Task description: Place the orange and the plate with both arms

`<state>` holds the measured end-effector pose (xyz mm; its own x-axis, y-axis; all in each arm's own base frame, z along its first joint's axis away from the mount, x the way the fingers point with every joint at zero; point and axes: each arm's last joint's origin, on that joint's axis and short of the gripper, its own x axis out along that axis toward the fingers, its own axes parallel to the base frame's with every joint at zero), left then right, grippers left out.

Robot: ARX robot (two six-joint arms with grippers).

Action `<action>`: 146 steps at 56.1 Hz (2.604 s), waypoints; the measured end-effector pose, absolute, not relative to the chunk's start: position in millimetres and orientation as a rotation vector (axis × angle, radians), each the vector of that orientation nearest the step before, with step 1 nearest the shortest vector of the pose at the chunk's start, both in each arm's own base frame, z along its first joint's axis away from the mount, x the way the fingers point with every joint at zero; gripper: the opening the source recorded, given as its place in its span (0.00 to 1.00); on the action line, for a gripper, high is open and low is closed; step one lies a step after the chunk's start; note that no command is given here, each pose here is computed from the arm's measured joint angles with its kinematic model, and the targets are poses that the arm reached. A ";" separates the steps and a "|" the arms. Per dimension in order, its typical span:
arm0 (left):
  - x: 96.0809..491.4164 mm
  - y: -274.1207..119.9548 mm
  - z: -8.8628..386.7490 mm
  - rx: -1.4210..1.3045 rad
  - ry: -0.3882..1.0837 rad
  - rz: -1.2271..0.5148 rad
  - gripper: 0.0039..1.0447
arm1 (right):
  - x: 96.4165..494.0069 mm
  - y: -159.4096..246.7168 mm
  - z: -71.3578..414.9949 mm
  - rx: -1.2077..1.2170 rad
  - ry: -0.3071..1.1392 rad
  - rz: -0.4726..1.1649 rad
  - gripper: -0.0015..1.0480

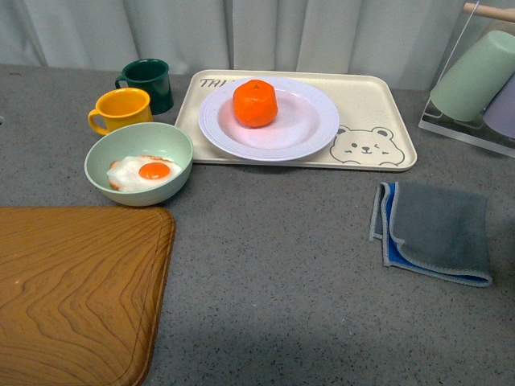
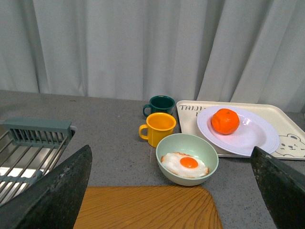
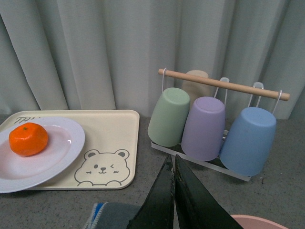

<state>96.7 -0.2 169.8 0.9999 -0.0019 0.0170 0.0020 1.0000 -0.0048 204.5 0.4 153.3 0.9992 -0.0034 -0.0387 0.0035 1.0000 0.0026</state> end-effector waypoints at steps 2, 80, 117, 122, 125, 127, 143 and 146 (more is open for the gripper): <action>96.7 -0.2 169.8 -0.005 -0.017 -0.002 0.94 | 201.0 0.3 155.9 0.003 0.037 -0.003 0.01; 96.7 -0.2 169.8 -0.005 -0.017 -0.002 0.94 | 118.5 0.2 168.5 0.003 -0.008 0.000 0.01; 96.7 -0.2 169.8 -0.005 -0.017 -0.001 0.94 | 99.9 0.2 163.2 0.003 0.025 0.003 0.01; 96.7 -0.2 169.8 -0.005 -0.017 -0.002 0.94 | 97.7 0.2 165.6 0.003 -0.006 0.003 0.01; 96.7 -0.2 169.8 -0.005 -0.017 -0.002 0.94 | 97.7 0.2 165.3 0.002 -0.003 0.003 0.02; 96.7 -0.2 169.8 -0.005 -0.017 -0.002 0.94 | 97.7 0.2 165.3 0.002 -0.003 0.003 0.08; 96.7 -0.2 169.8 -0.005 -0.017 -0.002 0.94 | 97.6 0.2 165.3 0.002 -0.003 0.003 0.53; 96.7 -0.2 169.8 -0.005 -0.017 -0.002 0.94 | 97.6 0.2 165.3 0.002 -0.003 0.003 0.62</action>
<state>96.7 -0.2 169.8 0.9999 -0.0019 0.0166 0.0020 1.0000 -0.0048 97.6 0.2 165.3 1.0000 0.0034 0.0032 -0.0034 1.0000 0.0021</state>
